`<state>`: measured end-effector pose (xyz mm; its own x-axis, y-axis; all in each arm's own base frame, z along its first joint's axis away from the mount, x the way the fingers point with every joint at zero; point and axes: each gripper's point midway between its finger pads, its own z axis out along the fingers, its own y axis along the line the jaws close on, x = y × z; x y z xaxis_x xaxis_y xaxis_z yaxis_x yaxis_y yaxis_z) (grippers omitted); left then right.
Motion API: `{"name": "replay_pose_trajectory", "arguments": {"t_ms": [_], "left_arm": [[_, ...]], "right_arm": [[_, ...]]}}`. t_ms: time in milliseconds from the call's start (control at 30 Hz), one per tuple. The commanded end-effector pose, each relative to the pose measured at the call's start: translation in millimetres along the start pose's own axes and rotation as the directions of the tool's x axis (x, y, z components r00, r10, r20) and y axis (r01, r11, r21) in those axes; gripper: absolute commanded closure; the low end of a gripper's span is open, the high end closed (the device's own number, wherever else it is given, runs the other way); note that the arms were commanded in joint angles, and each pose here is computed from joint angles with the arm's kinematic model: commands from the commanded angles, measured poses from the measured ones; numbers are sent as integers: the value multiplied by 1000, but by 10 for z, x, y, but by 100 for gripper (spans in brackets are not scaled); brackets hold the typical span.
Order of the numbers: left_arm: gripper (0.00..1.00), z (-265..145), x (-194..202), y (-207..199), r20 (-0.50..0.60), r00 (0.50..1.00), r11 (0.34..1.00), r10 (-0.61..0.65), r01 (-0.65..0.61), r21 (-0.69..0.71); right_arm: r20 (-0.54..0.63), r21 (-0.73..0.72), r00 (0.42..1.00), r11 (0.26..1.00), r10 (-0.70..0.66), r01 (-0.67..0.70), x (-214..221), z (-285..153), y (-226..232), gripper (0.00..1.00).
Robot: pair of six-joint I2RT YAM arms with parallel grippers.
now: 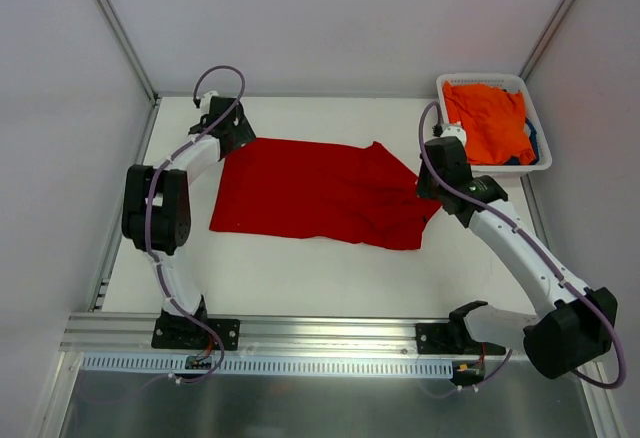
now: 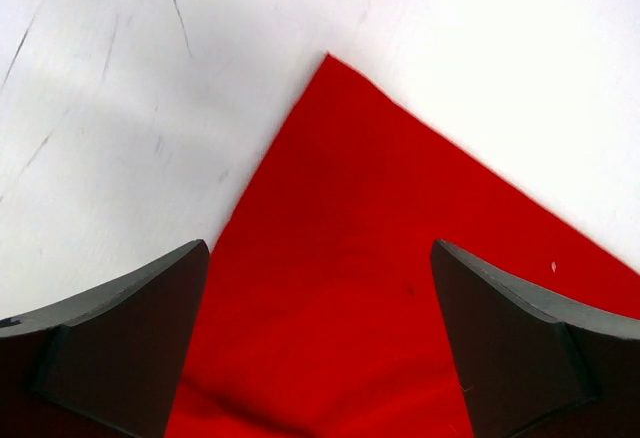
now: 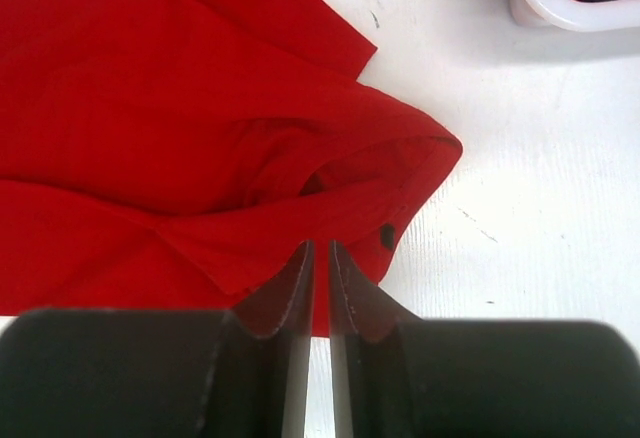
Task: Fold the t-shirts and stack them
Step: Fold the tshirt
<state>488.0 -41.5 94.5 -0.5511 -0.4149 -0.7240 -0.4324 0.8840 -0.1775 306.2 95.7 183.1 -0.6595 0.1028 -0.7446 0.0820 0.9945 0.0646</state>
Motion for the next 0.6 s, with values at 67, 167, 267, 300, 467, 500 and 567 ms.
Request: {"name": "replay_pose_trajectory", "arguments": {"t_ms": [67,167,267,300,467,500,567], "left_arm": [[6,249,-289,-181,28,1000,996,-5,2,92],[6,397,-337,-180,14,1000,994,-14,13,108],[6,541,-367,-185,-4,1000,991,-17,18,131],[6,573,-371,-189,-9,1000,990,-21,22,136],[9,773,-396,-241,-38,998,983,-40,46,177],[11,818,-356,-240,-50,998,983,-41,50,178],[12,855,-347,-243,-67,996,981,-53,64,183]], "right_arm": [[34,-77,999,997,10,-7,-214,-15,113,87],[28,-93,999,996,15,-12,-207,4,137,87],[26,-104,999,994,24,-21,-220,27,145,87],[20,-110,1000,994,24,-22,-210,34,156,87],[16,-128,999,991,33,-31,-223,62,194,87],[16,-129,999,991,37,-35,-230,61,195,87],[15,-133,999,990,39,-36,-227,59,203,87]]}}
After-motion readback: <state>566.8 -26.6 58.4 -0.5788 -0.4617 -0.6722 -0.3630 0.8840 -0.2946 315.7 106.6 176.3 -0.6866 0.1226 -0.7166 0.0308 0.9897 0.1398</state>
